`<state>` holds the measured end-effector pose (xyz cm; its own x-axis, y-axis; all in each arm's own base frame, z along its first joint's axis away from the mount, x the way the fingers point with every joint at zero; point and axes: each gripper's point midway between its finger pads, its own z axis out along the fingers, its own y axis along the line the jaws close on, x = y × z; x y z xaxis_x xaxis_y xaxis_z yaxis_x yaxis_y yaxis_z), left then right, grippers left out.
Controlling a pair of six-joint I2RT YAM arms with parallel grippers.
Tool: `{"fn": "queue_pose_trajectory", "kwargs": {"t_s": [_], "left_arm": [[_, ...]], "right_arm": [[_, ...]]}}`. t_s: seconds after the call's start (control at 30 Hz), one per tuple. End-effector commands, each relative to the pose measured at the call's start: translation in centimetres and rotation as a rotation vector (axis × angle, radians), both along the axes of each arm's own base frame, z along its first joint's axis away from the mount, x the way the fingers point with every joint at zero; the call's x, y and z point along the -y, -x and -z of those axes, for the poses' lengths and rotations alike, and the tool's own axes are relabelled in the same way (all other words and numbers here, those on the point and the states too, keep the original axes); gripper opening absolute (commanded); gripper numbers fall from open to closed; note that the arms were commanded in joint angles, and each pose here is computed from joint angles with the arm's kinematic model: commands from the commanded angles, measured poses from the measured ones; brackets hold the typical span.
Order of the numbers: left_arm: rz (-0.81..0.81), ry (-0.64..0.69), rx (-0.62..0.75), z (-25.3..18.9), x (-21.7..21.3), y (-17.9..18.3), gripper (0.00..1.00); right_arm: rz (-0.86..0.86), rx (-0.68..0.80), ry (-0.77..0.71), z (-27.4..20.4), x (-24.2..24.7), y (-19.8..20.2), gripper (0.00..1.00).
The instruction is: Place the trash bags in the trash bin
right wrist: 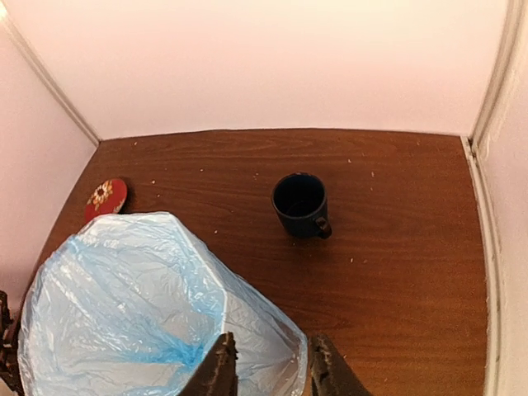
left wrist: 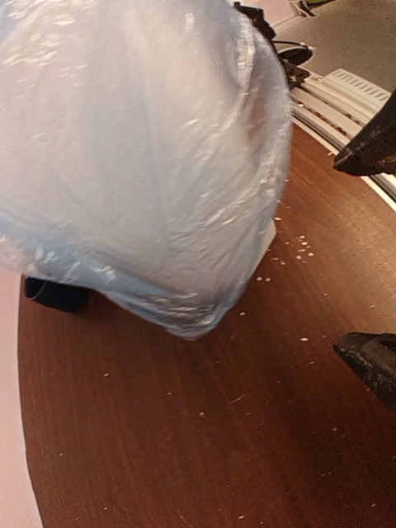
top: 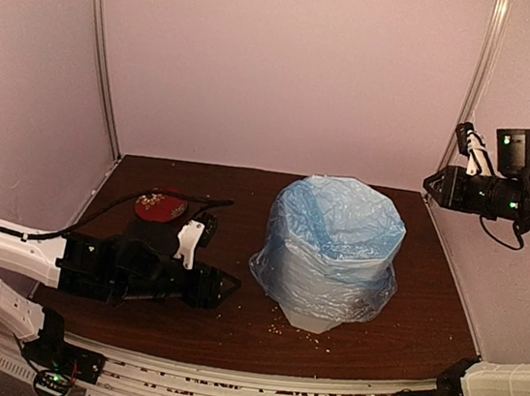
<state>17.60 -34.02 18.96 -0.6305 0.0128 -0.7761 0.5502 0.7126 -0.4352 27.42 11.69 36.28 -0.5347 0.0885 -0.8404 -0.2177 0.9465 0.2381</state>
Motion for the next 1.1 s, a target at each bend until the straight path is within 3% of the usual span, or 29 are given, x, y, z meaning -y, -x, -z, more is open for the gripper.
{"fn": "queue_pose_trajectory", "kwargs": {"t_s": [0.0, 0.27, 0.73, 1.07], "left_arm": [[0.005, -0.029, -0.008, 1.6, -0.4, 2.6, 0.67], [0.072, -0.068, 0.023, 2.7, 1.3, 7.0, 0.66], [0.087, -0.063, 0.049, 4.9, 0.0, 9.9, 0.65], [0.065, 0.004, 0.044, 5.1, -2.5, 10.2, 0.65]], "right_arm": [[-0.134, -0.015, 0.02, -1.3, -3.8, 0.2, 0.24], [-0.26, -0.138, 0.246, 2.1, -11.4, 0.1, 0.0], [-0.424, -0.447, 0.447, 13.4, -17.3, 0.2, 0.0], [-0.406, -0.484, 0.48, 16.6, -18.1, -0.1, 0.0]]}}
